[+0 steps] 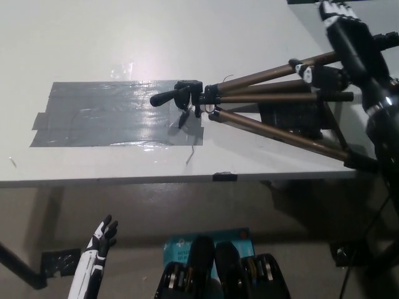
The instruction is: A tripod is kept on the middle of the desk infront of the robot and the robot grabs one of its legs to pick it up and hands it to a person
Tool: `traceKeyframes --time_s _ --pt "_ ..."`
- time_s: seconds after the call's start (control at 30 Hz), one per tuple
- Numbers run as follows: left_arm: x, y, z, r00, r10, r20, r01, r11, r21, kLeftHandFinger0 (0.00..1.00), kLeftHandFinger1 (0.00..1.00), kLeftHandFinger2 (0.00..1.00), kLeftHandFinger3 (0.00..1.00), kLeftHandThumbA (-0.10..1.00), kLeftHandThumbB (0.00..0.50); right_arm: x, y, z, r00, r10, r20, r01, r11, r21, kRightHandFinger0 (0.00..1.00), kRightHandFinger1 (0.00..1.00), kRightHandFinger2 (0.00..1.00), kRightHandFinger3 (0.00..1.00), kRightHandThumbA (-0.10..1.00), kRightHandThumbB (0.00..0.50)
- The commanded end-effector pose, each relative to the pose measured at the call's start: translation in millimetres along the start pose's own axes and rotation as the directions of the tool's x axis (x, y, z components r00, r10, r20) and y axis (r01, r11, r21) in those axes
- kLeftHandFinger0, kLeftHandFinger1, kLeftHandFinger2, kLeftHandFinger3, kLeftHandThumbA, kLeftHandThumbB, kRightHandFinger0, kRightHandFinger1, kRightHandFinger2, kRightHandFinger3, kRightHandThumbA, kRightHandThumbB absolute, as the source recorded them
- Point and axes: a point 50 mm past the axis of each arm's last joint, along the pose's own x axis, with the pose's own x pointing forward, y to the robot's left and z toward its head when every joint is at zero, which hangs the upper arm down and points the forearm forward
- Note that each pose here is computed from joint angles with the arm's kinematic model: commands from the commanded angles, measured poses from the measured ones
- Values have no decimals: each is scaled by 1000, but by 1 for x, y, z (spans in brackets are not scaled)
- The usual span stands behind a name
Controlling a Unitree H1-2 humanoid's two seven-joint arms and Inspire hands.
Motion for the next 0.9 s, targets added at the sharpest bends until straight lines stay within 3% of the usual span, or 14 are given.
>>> traceKeyframes --time_s 0.0,0.13,0.27,0.43,0.63,0.73,0.87 --pt "6 3 9 998 24 63 -24 1000 9 1000 1000 1000 1000 1000 60 36 -16 1 993 111 -43 -116 982 -146 1000 1000 1000 1000 882 499" --pt "7 2 12 998 13 65 -14 1000 14 1000 1000 1000 1000 1000 55 43 -3 -7 971 223 -88 -235 959 -162 1000 1000 1000 1000 878 500" --pt "8 2 14 998 5 66 -7 1000 23 1000 1000 1000 1000 1000 93 40 10 -6 948 303 -103 -315 938 -146 1000 1000 1000 1000 813 500" --pt "8 6 12 997 1 71 -3 1000 28 1000 1000 1000 1000 1000 72 41 24 -1 917 382 -114 -397 904 -158 1000 1000 1000 1000 870 500" --pt "4 5 10 998 3 58 -4 1000 23 1000 1000 1000 1000 1000 93 54 27 -3 938 322 -127 -347 878 -329 1000 1000 1000 1000 830 496" --pt "2 5 10 998 4 60 -5 1000 26 1000 1000 1000 1000 1000 92 64 31 -7 984 180 -13 -164 864 -475 1000 1000 1000 1000 760 493" --pt "4 4 12 998 3 63 -5 1000 27 1000 1000 1000 1000 1000 84 74 31 -10 992 120 42 -73 805 -589 1000 1000 1000 1000 658 498"
